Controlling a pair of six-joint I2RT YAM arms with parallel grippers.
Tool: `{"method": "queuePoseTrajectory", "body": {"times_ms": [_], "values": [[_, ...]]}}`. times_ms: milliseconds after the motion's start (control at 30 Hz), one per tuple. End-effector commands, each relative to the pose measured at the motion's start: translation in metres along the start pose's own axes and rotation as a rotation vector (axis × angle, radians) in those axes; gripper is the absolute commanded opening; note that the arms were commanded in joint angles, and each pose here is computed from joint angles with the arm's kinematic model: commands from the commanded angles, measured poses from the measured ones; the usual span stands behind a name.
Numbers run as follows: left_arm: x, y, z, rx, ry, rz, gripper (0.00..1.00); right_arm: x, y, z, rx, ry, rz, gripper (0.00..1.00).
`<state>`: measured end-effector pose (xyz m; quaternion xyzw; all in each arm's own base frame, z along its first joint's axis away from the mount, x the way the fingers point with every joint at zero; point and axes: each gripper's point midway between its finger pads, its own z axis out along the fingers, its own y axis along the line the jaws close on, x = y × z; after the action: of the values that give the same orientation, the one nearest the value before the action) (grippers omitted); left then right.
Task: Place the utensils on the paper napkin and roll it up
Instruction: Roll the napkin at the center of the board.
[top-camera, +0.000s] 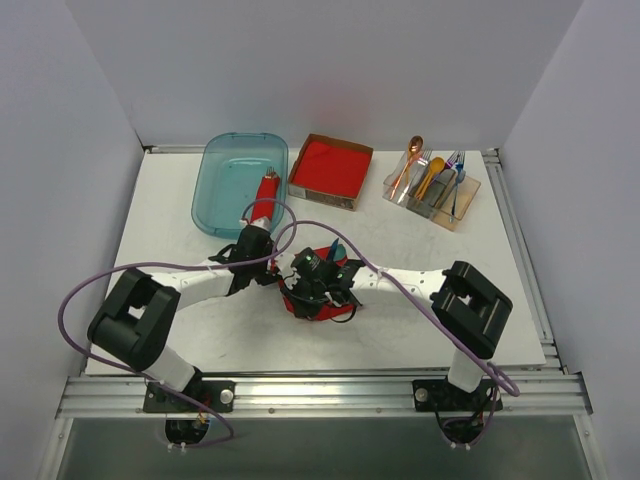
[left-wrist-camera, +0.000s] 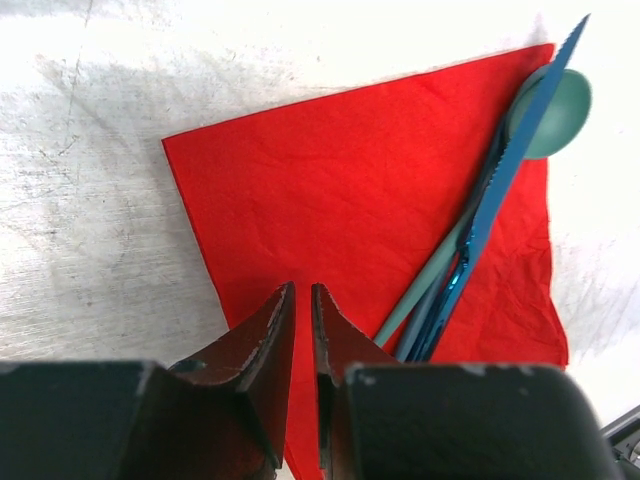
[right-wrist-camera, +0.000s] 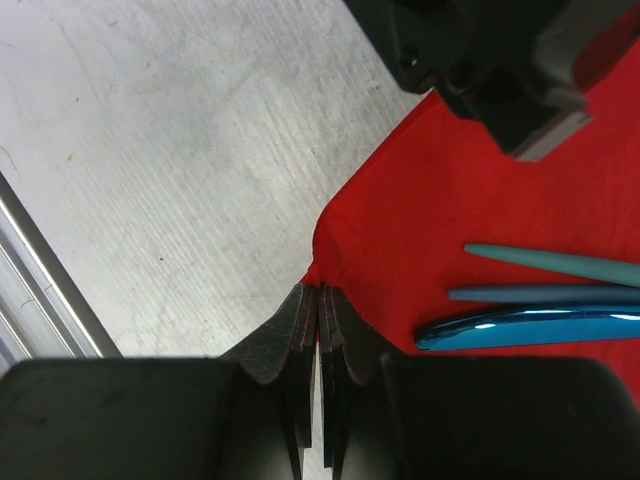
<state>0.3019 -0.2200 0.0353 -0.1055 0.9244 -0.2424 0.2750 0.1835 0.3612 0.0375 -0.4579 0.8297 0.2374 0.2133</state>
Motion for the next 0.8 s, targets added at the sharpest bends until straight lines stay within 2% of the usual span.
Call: {"method": "queuePoseTrajectory", "body": {"times_ms": [0,767], "values": [[-0.006,-0.010,0.005,0.019,-0.015,0.002,0.20,-0.027,-0.006,-0.016,0.037,-0.085,-0.039,0.03],[0.013,0.003,0.012,-0.040,0.012,0.038,0.18,-0.045,-0.036,-0.029,0.127,-0.100,-0.027,0.04]]}}
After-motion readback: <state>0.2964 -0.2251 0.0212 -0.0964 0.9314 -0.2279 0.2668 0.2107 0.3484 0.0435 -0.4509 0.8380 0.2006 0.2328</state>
